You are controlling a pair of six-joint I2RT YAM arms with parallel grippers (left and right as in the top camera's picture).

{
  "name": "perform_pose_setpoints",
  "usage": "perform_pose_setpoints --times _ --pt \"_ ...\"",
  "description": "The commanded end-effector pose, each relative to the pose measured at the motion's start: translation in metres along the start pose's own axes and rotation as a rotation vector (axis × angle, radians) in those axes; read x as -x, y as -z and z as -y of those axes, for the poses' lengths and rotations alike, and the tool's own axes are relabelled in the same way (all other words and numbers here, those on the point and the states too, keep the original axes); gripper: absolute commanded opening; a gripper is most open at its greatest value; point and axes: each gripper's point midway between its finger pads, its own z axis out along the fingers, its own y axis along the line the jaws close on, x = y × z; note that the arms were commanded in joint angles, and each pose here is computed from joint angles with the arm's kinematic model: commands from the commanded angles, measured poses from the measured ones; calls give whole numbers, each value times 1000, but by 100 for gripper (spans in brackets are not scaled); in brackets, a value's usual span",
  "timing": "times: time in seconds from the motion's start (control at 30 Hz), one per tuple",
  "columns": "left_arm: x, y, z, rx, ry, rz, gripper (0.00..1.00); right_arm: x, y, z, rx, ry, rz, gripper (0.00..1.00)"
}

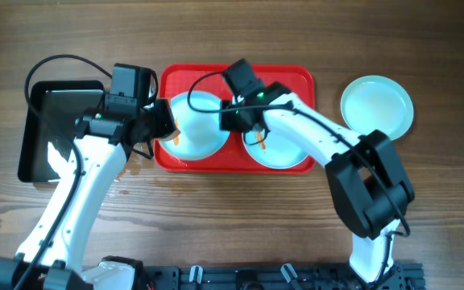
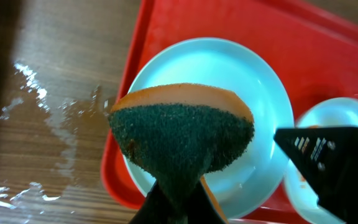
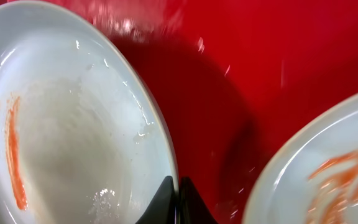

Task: Clean dirty plates on tray and stack at the side
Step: 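Scrub the top plate with the sponge while the right gripper holds it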

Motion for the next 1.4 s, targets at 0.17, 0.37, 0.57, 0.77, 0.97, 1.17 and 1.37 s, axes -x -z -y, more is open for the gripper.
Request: perform_pose_setpoints --times 0.17,0.37,0.57,0.77,0.97,1.17,1.37 --pt "-17 -39 -12 72 -17 -126 4 -14 -18 19 -90 -35 12 4" --pt "-27 -51 -6 34 -29 -188 4 -10 -30 43 -169 -65 97 4" --pt "-28 -57 7 -20 -39 -193 4 -9 -36 56 -204 -106 142 4" --pt "-31 -78 33 -55 -107 -181 4 -11 -40 57 -205 -108 135 4" --pt "-35 -108 37 -60 -111 -204 4 -13 -43 58 -204 -109 126 4" --pt "-44 -136 65 -197 -118 -242 4 -17 -46 44 -129 -105 90 4" --pt "-54 -153 80 -211 -159 -244 4 -18 -46 44 -132 -101 86 4"
